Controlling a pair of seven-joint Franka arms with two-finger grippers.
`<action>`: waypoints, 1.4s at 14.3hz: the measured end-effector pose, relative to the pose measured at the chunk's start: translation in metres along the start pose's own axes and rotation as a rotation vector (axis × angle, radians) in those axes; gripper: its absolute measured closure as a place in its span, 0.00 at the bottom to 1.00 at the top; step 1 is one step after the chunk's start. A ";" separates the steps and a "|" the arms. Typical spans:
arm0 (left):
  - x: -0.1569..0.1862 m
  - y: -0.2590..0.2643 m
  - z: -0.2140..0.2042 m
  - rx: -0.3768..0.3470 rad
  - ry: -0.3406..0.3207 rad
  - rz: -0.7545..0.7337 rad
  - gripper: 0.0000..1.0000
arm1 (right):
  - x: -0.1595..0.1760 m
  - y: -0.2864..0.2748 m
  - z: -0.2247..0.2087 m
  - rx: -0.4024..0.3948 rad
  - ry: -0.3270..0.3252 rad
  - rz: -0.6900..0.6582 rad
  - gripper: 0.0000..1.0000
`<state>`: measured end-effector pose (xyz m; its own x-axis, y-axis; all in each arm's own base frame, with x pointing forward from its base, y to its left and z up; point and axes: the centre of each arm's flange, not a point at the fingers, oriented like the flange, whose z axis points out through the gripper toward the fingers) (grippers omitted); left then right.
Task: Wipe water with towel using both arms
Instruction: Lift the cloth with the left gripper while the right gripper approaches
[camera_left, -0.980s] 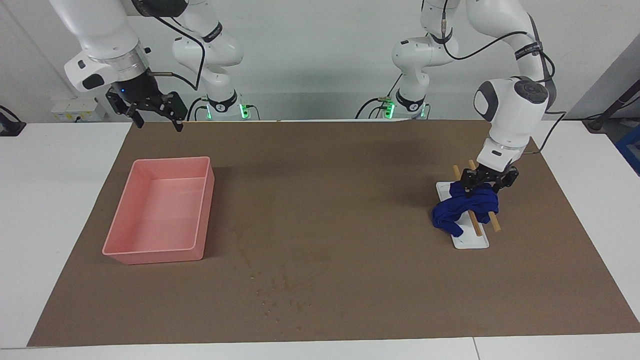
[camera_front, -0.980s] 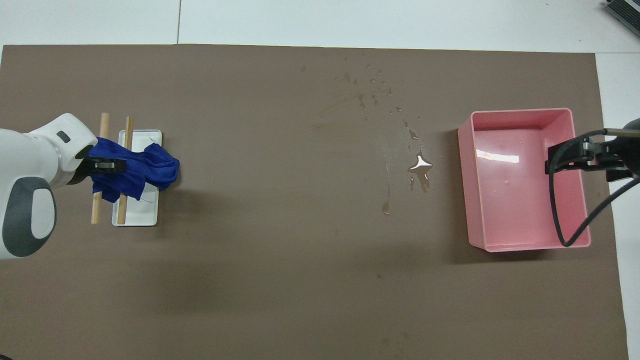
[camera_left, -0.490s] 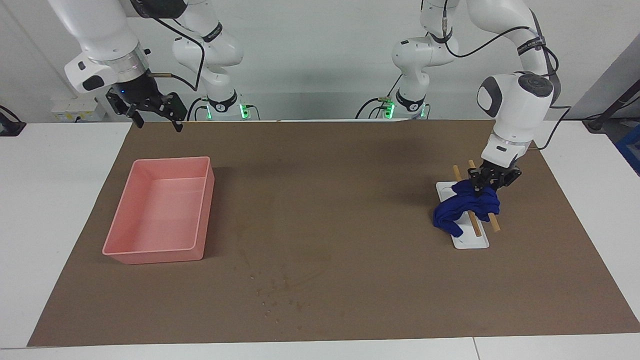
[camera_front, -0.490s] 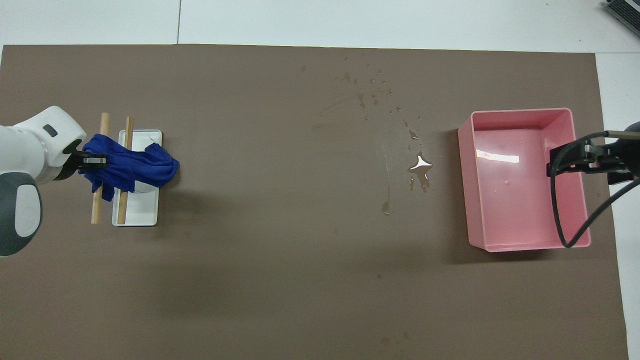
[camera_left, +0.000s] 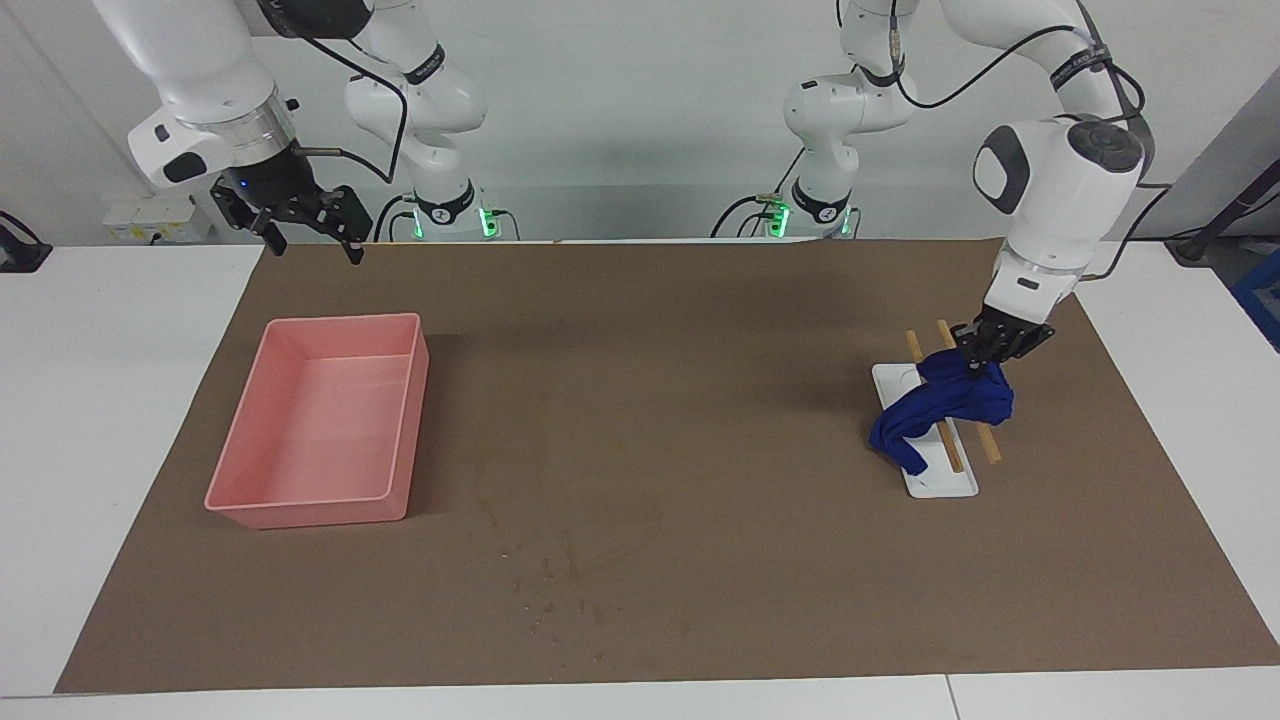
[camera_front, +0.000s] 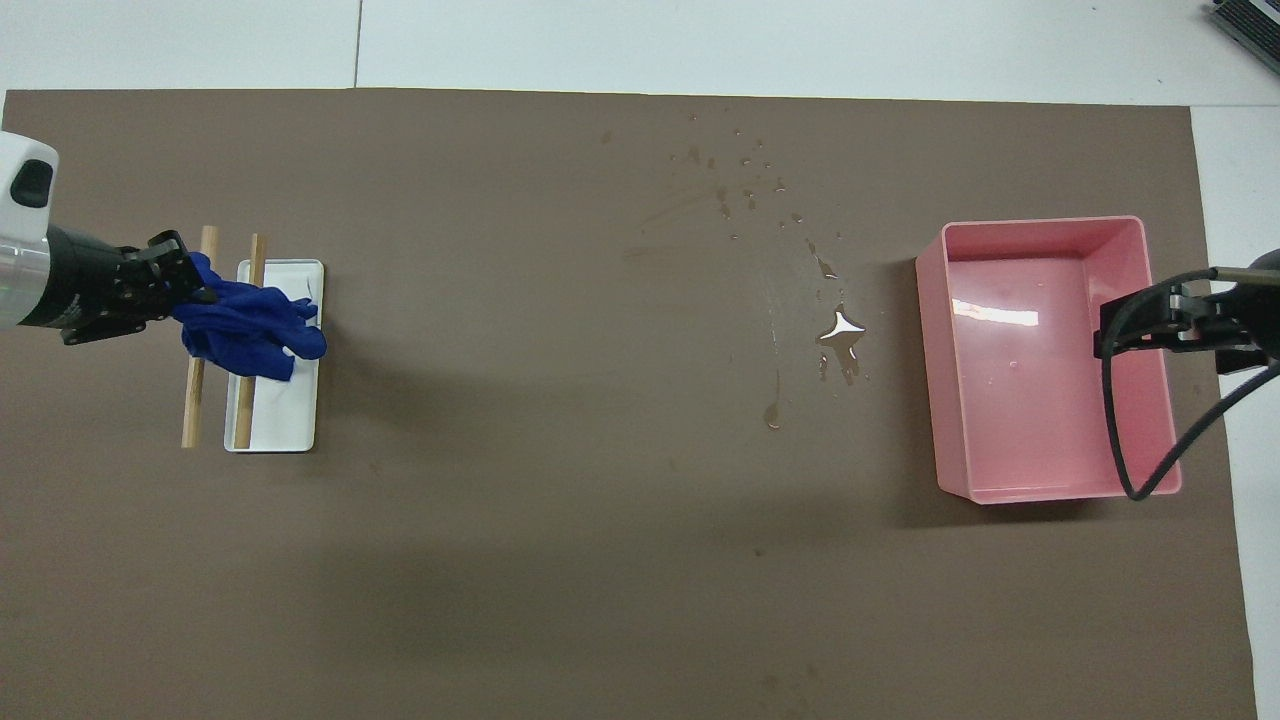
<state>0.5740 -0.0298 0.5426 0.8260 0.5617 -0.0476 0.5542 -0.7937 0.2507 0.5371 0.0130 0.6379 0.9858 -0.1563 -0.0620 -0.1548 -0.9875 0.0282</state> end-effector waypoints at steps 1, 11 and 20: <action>-0.009 0.014 -0.006 -0.048 -0.027 -0.130 0.83 | 0.000 0.000 0.000 0.000 0.000 0.000 0.00; -0.166 0.164 -0.012 -0.213 -0.412 -0.905 0.83 | -0.001 -0.042 -0.007 0.106 0.043 0.134 0.00; -0.277 0.229 0.006 -0.334 -0.462 -1.055 0.83 | -0.019 -0.162 -0.014 0.380 -0.025 0.721 0.00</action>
<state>0.4731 -0.3689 0.6072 -0.0226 0.7076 -0.7062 0.9826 0.1460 0.1148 0.5448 0.1762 0.6481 0.6339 -0.7520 -0.1806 -0.7672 -0.5818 -0.2701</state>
